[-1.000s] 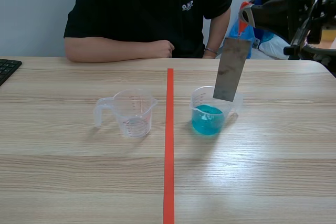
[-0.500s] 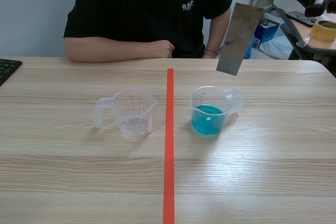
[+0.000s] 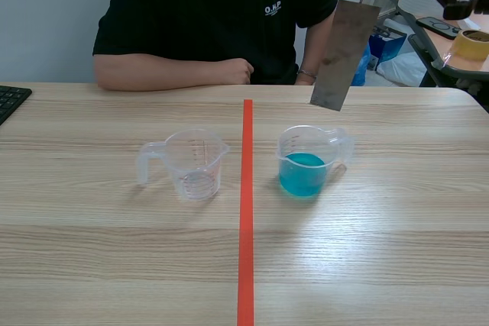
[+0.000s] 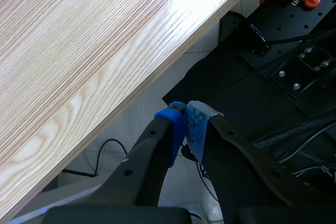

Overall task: Do the redox reaction experiment.
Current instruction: 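Lower the plate into the blue solution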

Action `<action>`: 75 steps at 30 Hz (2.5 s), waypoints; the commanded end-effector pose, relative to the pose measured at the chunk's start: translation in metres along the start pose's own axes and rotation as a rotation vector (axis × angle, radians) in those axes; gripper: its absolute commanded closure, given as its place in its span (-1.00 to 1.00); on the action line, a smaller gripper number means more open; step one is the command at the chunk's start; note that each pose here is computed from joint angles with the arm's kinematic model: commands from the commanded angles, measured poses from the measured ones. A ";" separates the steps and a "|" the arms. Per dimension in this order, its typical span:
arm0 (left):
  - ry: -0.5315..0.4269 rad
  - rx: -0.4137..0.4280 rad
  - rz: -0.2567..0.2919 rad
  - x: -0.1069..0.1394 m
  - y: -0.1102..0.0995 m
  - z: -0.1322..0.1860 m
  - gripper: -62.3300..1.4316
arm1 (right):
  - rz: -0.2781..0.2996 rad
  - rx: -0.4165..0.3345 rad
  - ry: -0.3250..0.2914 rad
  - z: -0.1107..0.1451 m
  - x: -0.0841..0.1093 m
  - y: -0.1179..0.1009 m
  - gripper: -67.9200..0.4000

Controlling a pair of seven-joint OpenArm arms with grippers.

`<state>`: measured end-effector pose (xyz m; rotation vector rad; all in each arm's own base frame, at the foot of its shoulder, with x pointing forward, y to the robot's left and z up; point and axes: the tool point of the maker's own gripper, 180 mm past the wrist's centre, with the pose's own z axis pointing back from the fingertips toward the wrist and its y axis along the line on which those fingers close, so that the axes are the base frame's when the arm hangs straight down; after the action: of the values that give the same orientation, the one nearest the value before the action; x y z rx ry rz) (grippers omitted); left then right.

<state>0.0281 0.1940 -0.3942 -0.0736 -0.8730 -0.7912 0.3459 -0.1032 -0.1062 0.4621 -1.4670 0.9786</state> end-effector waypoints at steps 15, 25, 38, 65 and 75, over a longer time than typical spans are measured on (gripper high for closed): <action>-0.021 0.016 -0.006 0.006 0.006 -0.001 0.87 | 0.017 -0.005 -0.063 0.001 0.021 -0.005 0.96; -0.021 0.016 -0.006 0.006 0.007 -0.001 0.87 | -0.012 0.029 -0.054 -0.007 0.014 0.007 0.96; -0.021 0.016 -0.006 0.006 0.007 -0.001 0.87 | -0.040 0.052 -0.033 -0.020 0.003 0.020 0.96; -0.021 0.016 -0.006 0.006 0.007 -0.001 0.87 | -0.120 0.020 0.045 -0.029 -0.043 0.017 0.96; -0.021 0.016 -0.006 0.006 0.007 -0.001 0.87 | -0.159 0.003 0.101 -0.041 -0.091 0.024 0.97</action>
<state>0.0282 0.1940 -0.3942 -0.0737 -0.8734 -0.7912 0.3638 -0.0835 -0.2192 0.5046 -1.2688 0.8598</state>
